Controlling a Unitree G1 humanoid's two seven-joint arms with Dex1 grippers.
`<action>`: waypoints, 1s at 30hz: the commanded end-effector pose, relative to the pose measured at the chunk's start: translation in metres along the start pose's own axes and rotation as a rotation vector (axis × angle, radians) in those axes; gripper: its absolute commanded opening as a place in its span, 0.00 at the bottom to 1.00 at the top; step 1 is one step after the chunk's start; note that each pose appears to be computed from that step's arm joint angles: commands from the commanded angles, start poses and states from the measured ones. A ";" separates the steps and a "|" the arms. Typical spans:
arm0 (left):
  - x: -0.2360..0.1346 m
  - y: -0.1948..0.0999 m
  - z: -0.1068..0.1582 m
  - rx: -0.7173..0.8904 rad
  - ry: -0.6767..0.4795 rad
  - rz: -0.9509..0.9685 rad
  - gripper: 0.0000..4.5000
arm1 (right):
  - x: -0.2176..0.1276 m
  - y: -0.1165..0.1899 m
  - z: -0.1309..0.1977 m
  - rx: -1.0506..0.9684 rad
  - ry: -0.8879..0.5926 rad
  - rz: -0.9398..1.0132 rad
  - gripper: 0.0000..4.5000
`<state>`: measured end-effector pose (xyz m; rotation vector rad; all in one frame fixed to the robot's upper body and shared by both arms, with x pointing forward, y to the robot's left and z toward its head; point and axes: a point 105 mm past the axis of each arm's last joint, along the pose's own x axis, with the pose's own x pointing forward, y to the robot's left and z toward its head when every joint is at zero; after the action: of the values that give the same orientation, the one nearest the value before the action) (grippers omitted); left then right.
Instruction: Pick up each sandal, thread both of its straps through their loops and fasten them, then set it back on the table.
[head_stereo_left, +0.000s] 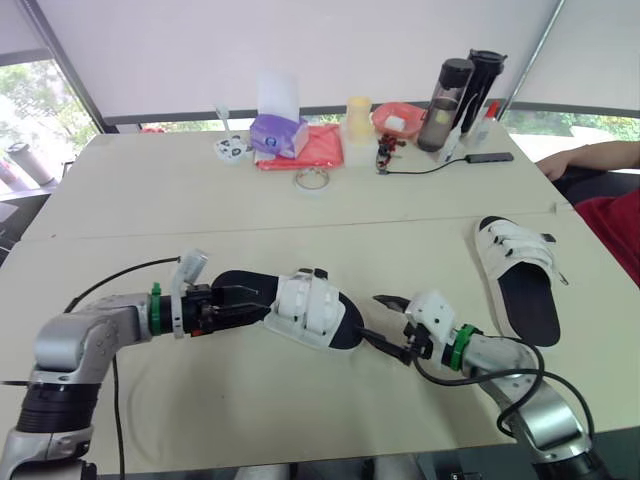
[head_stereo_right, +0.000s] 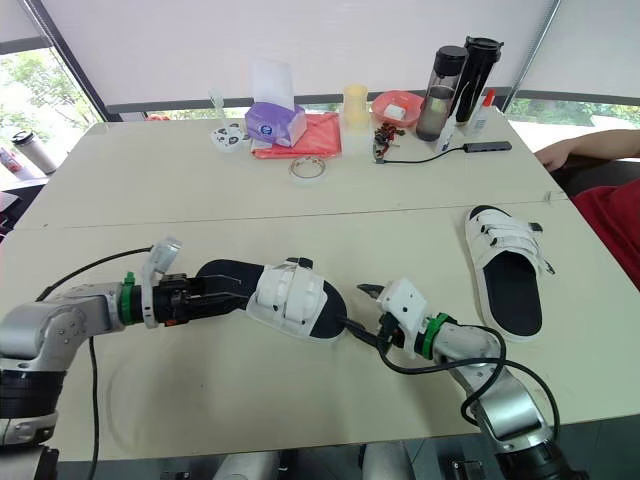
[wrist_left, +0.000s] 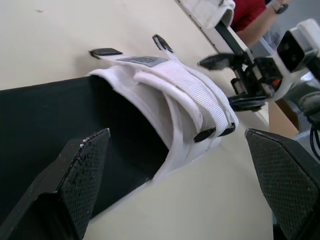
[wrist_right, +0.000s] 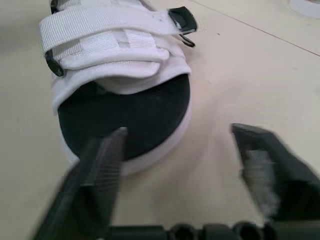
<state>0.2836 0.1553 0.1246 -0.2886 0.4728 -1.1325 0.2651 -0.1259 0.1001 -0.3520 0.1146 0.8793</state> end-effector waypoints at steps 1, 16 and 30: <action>0.011 0.003 0.001 0.047 0.013 -0.030 1.00 | -0.017 -0.008 0.021 -0.052 -0.023 -0.043 0.99; 0.053 -0.009 0.013 -0.061 -0.034 -0.315 1.00 | -0.029 -0.006 0.026 -0.046 0.008 -0.105 0.99; 0.065 -0.020 -0.003 -0.106 0.043 -0.353 1.00 | -0.031 -0.008 0.022 -0.061 0.031 -0.115 0.99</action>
<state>0.2890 0.0958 0.1162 -0.4544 0.5368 -1.4385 0.2513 -0.1509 0.1193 -0.3981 0.1459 0.7480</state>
